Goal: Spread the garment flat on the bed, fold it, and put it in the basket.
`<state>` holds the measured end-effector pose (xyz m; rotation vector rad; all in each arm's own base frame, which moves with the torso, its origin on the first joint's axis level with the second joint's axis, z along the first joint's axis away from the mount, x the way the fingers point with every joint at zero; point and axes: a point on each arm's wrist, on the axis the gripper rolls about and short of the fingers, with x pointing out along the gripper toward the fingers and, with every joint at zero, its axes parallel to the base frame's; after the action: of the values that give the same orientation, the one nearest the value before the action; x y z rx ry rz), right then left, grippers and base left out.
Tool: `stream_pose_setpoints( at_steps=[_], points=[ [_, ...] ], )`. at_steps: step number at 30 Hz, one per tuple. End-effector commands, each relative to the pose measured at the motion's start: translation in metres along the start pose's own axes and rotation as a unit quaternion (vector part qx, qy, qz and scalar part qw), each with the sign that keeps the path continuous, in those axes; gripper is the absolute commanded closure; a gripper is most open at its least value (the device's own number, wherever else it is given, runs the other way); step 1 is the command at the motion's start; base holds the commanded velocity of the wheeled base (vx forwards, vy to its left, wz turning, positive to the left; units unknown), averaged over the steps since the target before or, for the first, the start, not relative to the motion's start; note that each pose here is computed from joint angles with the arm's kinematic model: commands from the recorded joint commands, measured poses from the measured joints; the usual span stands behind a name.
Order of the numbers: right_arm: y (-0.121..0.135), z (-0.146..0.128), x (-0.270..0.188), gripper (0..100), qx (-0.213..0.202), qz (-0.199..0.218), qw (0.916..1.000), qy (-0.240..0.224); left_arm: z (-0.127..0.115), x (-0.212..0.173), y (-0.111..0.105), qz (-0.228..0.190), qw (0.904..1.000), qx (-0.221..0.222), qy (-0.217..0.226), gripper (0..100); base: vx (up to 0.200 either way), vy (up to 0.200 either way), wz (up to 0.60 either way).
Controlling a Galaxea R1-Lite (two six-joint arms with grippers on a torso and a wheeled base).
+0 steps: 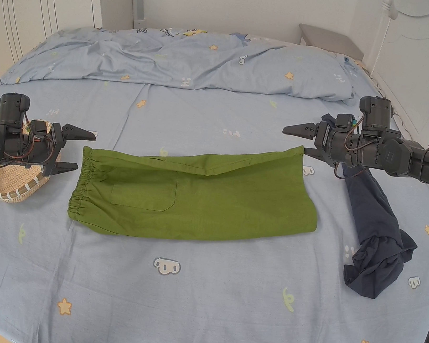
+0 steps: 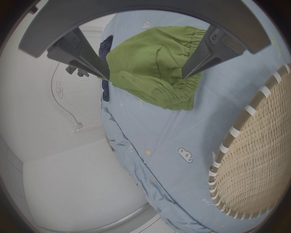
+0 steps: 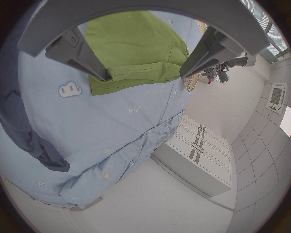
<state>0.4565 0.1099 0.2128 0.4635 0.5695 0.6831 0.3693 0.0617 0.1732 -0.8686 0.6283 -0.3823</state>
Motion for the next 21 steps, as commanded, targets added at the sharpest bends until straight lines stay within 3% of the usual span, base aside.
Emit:
stream_pose_setpoints(
  at_steps=[1, 5, 16, 21],
  points=[
    [0.001, -0.001, 0.001, 0, 0.004, 0.001, 1.0000, 0.001, -0.016, 0.000, -0.029, -0.024, 0.9993, 0.021, 0.017, 0, 0.000, 0.000, 0.00],
    [0.000, -0.001, 0.002, 0, 0.006, 0.001, 1.0000, 0.001, -0.023, 0.014, -0.034, -0.032, 0.9986, 0.030, 0.031, 0, 0.000, 0.000, 0.00],
    [-0.003, -0.001, -0.003, 0, 0.023, -0.004, 0.9997, 0.002, -0.005, 0.051, 0.009, -0.067, 0.9973, -0.005, -0.030, 0, 0.000, 0.000, 0.00],
    [0.006, 0.001, -0.018, 0, 0.031, -0.005, 0.9995, -0.001, 0.001, 0.069, 0.026, -0.060, 0.9969, -0.003, -0.049, 0, 0.000, 0.000, 0.00]
  ],
)
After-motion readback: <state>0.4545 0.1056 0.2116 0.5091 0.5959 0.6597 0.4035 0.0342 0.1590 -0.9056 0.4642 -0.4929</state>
